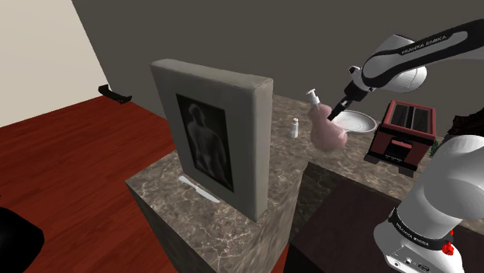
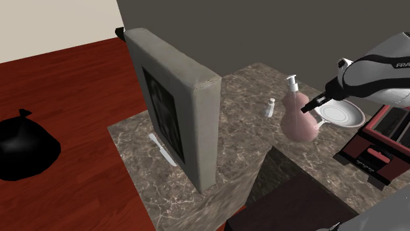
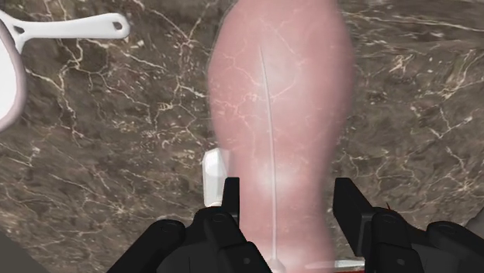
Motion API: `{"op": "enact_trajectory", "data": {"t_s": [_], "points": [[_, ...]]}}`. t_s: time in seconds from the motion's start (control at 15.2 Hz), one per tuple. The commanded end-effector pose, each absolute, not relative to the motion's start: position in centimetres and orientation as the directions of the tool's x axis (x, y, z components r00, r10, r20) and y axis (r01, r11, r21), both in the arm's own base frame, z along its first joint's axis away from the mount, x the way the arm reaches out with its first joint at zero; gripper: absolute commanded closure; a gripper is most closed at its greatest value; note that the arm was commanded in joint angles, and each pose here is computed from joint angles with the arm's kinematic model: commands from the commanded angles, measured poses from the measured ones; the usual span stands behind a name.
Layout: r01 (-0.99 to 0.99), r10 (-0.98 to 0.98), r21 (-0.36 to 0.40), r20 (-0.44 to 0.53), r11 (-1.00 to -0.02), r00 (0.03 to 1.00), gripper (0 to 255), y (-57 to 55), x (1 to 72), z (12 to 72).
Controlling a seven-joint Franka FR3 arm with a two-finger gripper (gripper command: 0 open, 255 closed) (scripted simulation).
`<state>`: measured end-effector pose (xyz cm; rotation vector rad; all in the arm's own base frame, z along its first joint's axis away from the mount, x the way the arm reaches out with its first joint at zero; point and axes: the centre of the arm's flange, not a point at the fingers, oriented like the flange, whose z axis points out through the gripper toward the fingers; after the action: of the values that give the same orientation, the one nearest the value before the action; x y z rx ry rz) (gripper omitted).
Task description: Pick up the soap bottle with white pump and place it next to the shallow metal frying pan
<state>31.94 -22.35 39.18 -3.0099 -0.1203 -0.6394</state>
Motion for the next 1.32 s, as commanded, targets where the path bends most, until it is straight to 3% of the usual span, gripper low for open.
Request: {"op": "enact_trajectory", "data": {"t_s": [0.0,0.46,0.99,1.06,1.25], "points": [[0.089,0.063,-0.043,0.410,-0.995,0.910,255,-22.4,31.9,38.2],[0.089,0.063,-0.043,0.410,-0.995,0.910,255,-22.4,31.9,34.5],[0.089,0.063,-0.043,0.410,-0.995,0.910,255,-22.4,31.9,34.5],[0.089,0.063,-0.043,0.409,-0.995,0.910,0,-22.4,32.0,34.5],[0.089,0.063,-0.043,0.410,-0.995,0.910,0,-22.4,31.9,34.6]]}}
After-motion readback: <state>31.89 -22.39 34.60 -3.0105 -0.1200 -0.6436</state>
